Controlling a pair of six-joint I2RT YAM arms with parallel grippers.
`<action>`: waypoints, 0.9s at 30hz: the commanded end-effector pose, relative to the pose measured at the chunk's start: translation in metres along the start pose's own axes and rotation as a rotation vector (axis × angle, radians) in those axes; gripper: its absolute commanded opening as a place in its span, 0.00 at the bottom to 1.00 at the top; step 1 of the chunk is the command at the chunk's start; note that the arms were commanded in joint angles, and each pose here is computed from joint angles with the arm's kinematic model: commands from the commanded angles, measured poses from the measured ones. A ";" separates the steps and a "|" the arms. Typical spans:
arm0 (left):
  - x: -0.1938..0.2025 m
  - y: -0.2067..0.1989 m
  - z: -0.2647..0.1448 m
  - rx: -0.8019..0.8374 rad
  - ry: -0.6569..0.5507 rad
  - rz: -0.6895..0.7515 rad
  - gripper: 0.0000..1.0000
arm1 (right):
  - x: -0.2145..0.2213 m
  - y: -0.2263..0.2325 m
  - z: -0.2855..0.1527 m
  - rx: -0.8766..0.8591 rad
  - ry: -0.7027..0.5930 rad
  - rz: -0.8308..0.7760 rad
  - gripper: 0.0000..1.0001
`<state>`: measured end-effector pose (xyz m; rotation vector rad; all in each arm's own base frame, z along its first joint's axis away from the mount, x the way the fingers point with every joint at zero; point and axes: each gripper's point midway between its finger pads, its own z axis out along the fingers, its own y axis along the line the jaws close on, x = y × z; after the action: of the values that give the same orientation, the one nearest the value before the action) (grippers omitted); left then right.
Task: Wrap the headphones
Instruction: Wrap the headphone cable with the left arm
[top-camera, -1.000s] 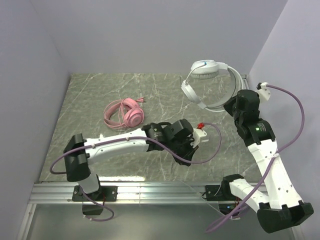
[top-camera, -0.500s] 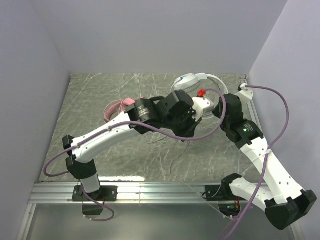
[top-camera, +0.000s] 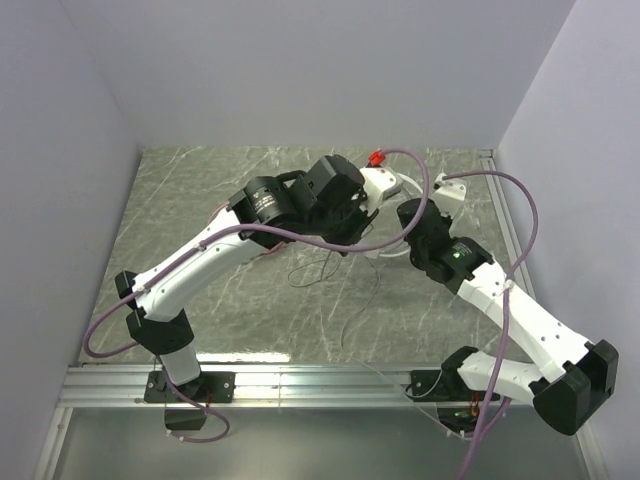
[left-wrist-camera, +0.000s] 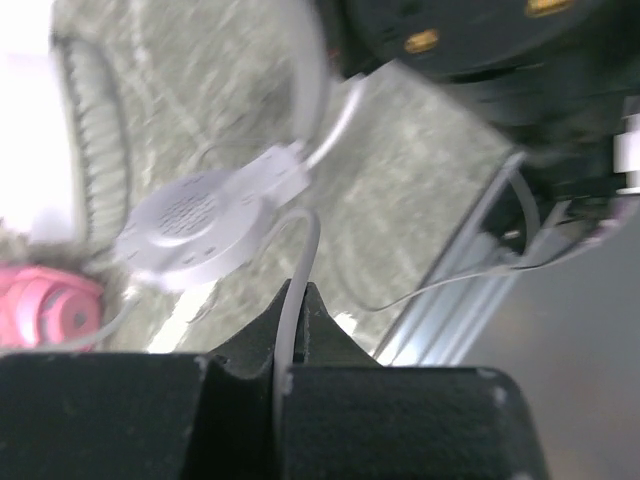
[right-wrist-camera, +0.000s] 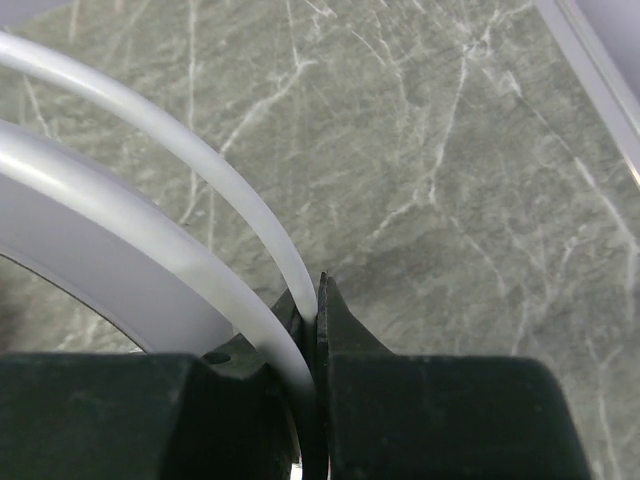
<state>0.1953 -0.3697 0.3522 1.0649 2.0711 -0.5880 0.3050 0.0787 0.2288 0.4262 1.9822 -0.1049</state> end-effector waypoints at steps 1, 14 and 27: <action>0.001 0.022 -0.021 -0.108 -0.034 0.053 0.00 | -0.016 -0.004 -0.006 0.038 -0.076 0.018 0.00; 0.006 0.063 -0.062 -0.290 -0.151 0.212 0.00 | 0.039 -0.004 -0.019 -0.024 -0.018 -0.159 0.00; 0.034 0.088 -0.049 -0.370 -0.141 0.409 0.00 | 0.062 0.026 -0.054 -0.314 -0.013 -0.216 0.00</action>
<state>0.2269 -0.2745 0.3277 1.1722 1.8075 -0.0788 0.2397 0.1168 0.1673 -0.0435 2.0945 -0.1122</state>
